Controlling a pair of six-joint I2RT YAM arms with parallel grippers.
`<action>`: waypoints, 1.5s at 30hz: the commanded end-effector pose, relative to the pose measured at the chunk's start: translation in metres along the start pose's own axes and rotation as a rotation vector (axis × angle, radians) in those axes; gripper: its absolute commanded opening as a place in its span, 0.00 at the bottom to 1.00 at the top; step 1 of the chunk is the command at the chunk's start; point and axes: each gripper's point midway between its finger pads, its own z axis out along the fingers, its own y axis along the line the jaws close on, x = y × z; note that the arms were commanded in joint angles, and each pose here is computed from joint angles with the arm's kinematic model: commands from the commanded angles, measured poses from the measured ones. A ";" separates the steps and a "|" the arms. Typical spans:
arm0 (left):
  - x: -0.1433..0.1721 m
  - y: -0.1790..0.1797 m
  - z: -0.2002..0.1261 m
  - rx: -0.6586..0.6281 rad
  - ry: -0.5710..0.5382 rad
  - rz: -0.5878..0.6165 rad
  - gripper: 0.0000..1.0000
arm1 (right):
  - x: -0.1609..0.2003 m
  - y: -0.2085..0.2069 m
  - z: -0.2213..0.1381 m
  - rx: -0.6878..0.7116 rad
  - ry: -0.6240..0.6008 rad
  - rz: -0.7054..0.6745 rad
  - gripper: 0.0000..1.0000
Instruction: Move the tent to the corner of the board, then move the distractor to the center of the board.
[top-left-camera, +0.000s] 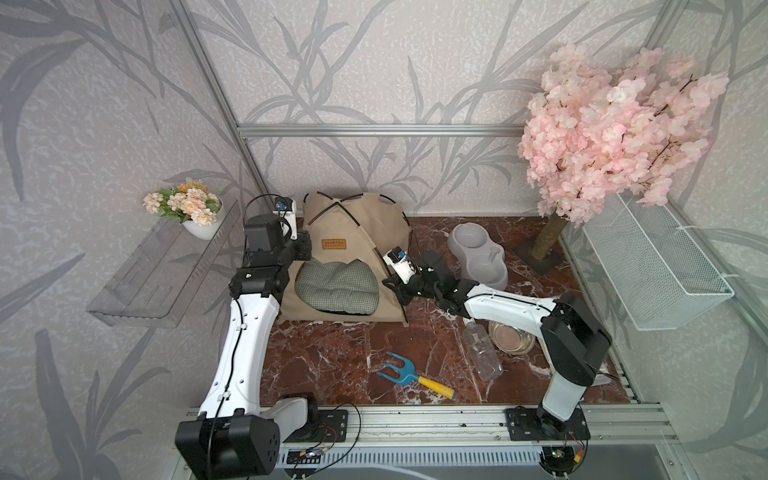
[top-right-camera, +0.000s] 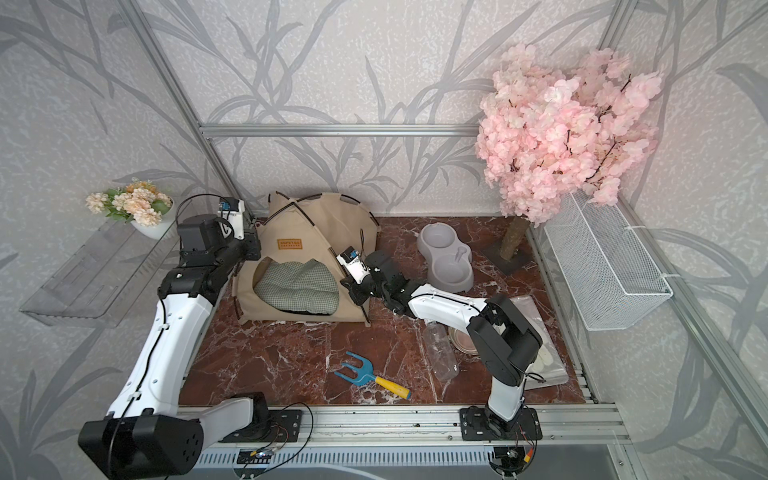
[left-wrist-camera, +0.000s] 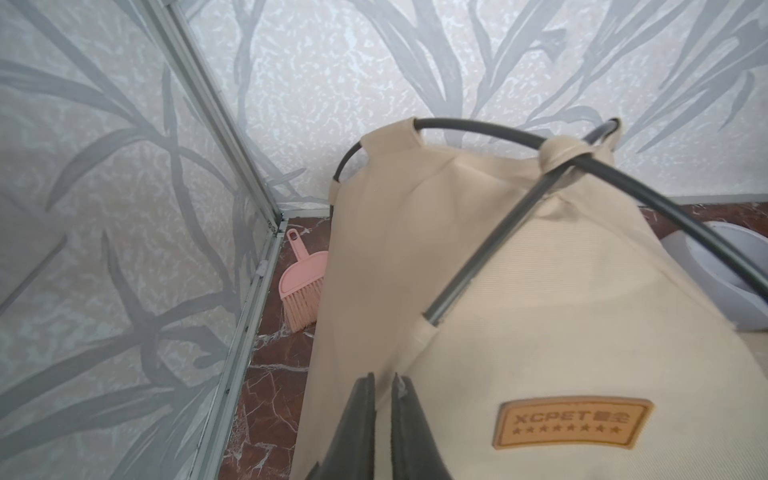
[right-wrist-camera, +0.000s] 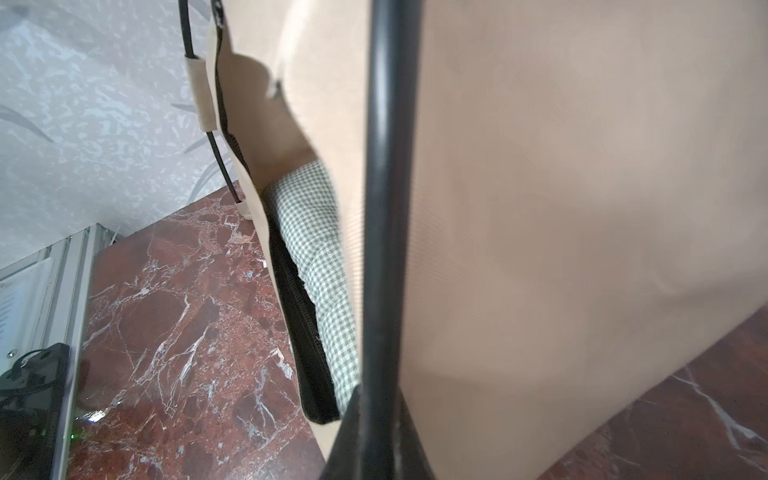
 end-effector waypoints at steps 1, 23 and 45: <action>-0.011 0.019 -0.013 -0.093 -0.062 -0.049 0.17 | -0.005 0.000 0.015 -0.016 -0.029 0.050 0.00; -0.059 -0.013 -0.070 0.069 -0.175 -0.096 0.61 | -0.021 0.011 -0.029 -0.013 0.048 0.157 0.67; 0.022 -0.169 -0.034 0.386 -0.039 -0.045 0.64 | 0.208 0.102 -0.166 0.130 0.864 0.200 0.72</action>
